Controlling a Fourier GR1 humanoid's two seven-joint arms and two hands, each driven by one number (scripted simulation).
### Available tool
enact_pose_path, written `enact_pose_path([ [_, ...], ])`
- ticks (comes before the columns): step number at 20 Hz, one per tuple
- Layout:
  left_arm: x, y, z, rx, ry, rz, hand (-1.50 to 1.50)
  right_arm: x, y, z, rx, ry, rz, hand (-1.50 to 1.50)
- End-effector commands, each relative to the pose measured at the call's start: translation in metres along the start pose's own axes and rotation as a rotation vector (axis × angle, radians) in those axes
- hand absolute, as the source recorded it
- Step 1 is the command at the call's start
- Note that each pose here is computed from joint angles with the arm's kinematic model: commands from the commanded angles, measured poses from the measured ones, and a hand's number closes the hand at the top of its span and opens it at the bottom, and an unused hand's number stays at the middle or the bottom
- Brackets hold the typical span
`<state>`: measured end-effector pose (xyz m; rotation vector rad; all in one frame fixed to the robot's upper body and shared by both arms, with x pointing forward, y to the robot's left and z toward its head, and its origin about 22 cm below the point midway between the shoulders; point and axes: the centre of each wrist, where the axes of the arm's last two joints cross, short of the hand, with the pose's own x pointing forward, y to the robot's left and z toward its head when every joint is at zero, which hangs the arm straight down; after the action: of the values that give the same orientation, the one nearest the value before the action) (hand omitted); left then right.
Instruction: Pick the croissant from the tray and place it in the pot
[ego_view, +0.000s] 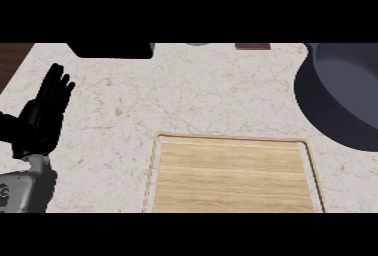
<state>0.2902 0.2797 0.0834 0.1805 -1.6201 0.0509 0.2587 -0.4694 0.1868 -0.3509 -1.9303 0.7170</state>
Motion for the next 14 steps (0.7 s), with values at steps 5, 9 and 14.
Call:
enact_pose_path([
  [5, -0.002, -0.016, -0.004, -0.034, -0.012, 0.017, 0.00, -0.031, 0.013, -0.025, -0.124, 0.008, 0.452, 1.50],
  [9, 0.017, -0.019, -0.004, -0.019, -0.028, -0.016, 0.00, -0.063, 0.022, -0.044, -0.107, 0.028, 0.453, 1.50],
  [14, 0.004, -0.007, -0.011, -0.008, -0.006, -0.007, 0.00, -0.092, 0.042, -0.061, -0.029, 0.096, 0.411, 1.50],
])
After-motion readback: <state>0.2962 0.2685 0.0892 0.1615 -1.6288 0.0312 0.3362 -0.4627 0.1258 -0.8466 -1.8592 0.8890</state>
